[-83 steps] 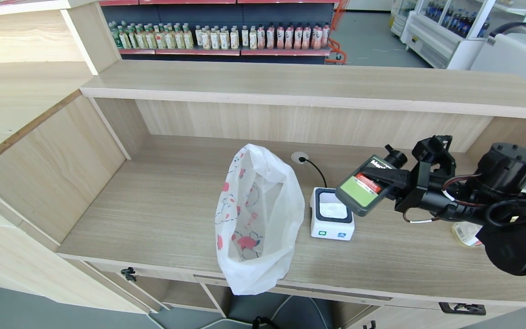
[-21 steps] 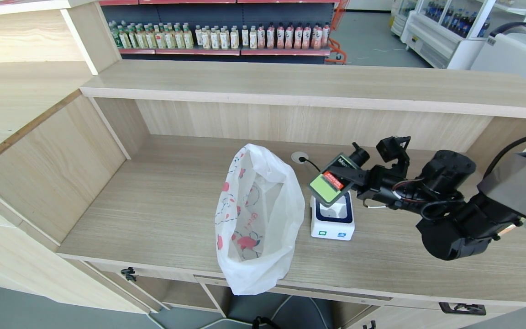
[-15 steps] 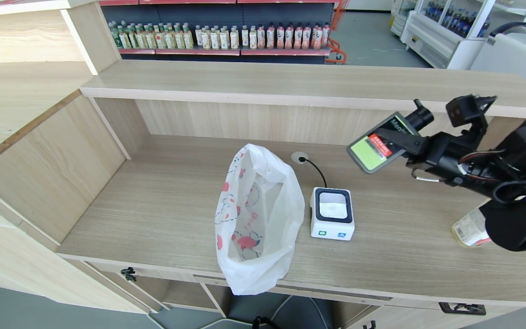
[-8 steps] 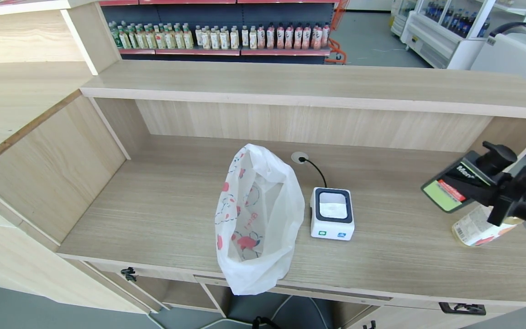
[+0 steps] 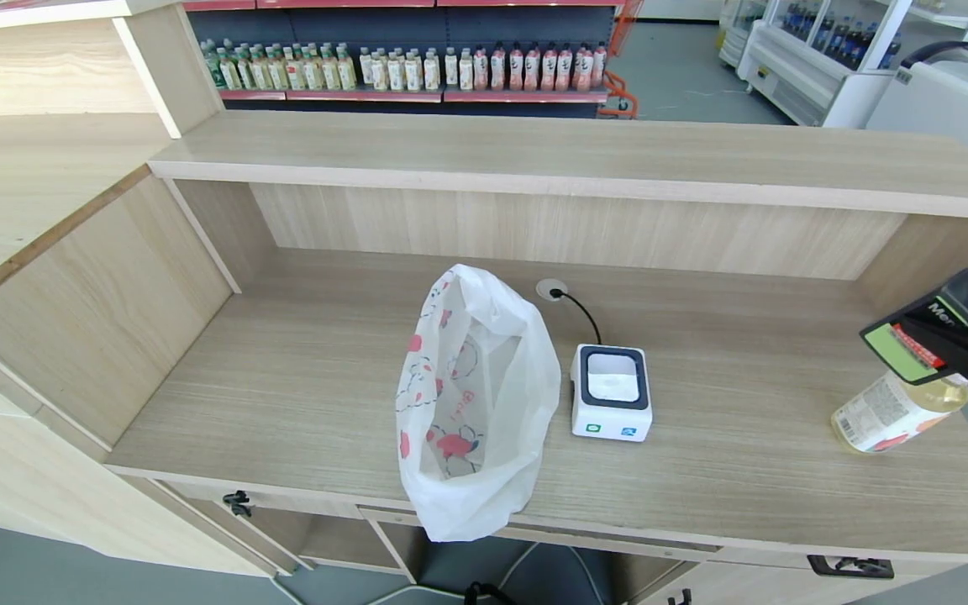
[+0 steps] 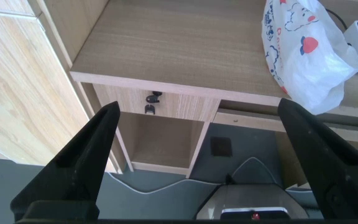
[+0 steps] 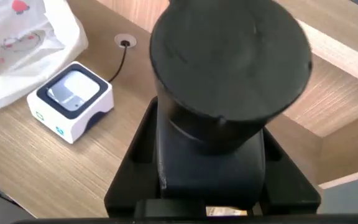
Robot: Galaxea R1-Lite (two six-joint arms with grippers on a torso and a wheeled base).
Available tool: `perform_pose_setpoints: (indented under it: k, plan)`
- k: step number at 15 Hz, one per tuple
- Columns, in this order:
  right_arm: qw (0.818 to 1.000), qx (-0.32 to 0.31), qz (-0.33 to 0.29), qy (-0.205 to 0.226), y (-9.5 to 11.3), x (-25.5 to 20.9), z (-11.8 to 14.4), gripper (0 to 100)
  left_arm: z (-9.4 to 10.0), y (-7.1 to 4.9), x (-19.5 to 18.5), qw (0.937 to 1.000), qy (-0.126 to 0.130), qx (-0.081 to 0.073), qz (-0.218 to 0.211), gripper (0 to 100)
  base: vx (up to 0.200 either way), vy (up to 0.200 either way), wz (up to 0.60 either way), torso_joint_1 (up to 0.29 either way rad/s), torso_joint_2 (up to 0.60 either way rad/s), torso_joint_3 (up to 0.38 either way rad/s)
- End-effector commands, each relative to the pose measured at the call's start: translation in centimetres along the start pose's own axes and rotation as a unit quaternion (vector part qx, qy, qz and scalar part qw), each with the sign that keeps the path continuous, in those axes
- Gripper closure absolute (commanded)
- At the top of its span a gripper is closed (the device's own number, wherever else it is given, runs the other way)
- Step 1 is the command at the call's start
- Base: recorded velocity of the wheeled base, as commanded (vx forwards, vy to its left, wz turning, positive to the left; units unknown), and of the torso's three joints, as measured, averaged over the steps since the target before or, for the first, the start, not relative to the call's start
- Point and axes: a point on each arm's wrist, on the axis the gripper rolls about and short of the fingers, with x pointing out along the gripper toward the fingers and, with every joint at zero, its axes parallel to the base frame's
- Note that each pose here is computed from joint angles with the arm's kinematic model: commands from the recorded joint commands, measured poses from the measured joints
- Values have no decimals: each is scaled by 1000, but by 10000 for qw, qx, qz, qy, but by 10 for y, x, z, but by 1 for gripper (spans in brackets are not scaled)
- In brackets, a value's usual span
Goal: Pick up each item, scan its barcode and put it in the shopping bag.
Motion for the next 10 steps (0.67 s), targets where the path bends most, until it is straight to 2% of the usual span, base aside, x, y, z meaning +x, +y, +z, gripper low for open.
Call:
perform_pose_setpoints:
  k: [1, 5, 10]
  plan:
    - [9997, 204, 139, -50, 13, 2, 0, 100, 0, 0, 0, 10000, -1, -4, -2, 0, 0, 0, 0, 0, 0, 0]
    - [9989, 440, 108, 121, 14, 23, -7, 100, 0, 0, 0, 10000, -1, -4, -2, 0, 0, 0, 0, 0, 0, 0]
    - [9984, 505, 89, 240, 16, 26, -13, 100, 0, 0, 0, 10000, 7, -4, -9, 0, 0, 0, 0, 0, 0, 0]
